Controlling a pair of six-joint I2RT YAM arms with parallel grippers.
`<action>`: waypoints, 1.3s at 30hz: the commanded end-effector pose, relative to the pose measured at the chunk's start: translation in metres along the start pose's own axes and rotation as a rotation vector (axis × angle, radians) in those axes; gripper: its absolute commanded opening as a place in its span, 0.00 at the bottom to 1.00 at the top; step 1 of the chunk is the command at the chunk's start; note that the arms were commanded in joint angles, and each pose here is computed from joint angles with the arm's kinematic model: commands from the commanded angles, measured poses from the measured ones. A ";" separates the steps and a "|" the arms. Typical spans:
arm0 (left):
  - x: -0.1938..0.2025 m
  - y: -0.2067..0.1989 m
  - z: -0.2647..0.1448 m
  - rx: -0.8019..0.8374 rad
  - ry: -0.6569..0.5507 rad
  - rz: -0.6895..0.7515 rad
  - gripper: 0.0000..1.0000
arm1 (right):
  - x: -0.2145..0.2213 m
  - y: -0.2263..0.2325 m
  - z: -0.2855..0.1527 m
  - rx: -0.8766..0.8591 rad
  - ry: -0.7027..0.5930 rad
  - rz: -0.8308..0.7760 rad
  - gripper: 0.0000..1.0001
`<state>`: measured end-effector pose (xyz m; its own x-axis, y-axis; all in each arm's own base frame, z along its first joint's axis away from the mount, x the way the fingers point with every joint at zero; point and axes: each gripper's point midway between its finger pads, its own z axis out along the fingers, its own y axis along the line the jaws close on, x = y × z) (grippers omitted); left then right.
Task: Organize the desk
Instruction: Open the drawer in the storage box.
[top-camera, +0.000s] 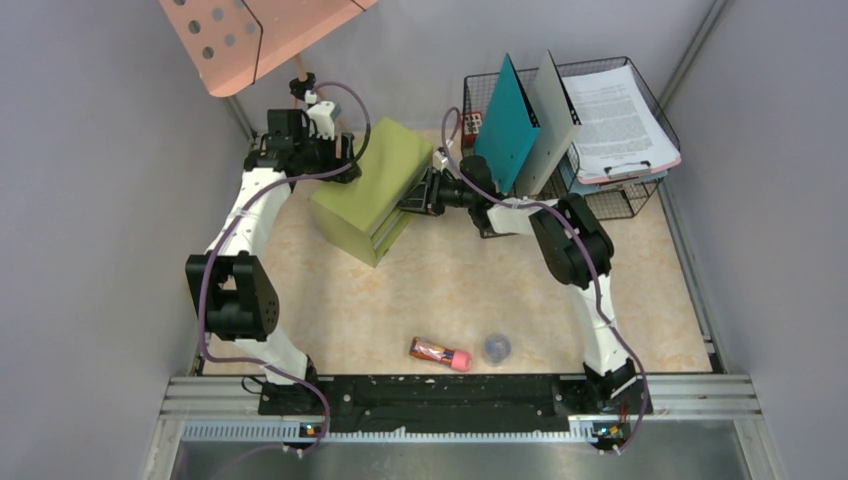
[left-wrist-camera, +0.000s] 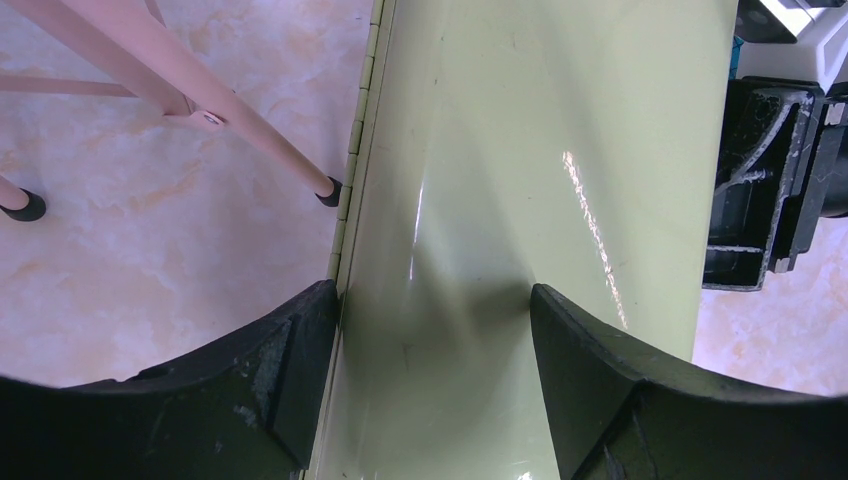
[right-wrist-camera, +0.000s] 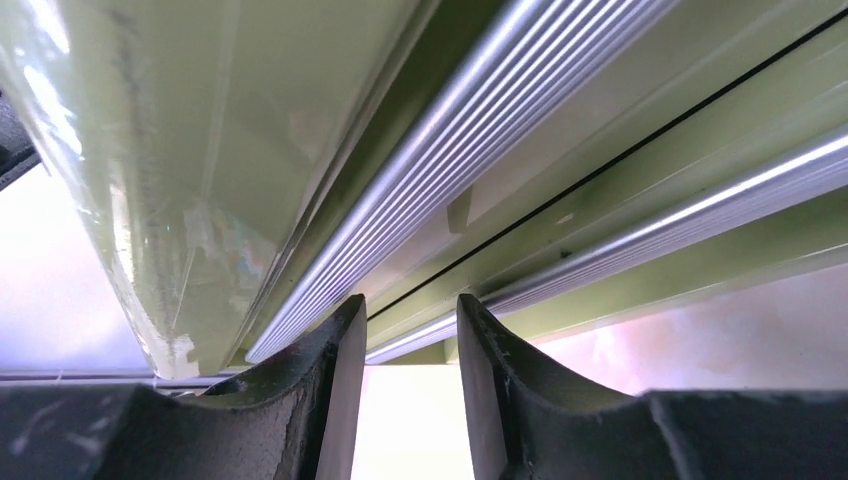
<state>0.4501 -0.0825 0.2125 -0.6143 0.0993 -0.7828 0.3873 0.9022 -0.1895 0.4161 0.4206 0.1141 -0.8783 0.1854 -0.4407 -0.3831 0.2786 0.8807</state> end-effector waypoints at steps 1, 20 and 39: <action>0.076 -0.021 0.004 0.070 0.279 -0.097 0.73 | -0.001 -0.008 -0.008 0.084 0.011 -0.031 0.39; 0.077 -0.021 0.007 0.073 0.285 -0.106 0.73 | -0.009 -0.013 0.000 0.057 0.002 0.008 0.41; 0.079 -0.022 0.008 0.081 0.294 -0.113 0.72 | -0.009 -0.001 0.009 -0.136 0.000 0.064 0.16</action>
<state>0.4502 -0.0826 0.2125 -0.6180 0.0991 -0.7799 0.3868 0.9020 -0.1919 0.4231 0.4224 0.0891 -0.9387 0.1794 -0.2944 -0.2497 0.2350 0.9394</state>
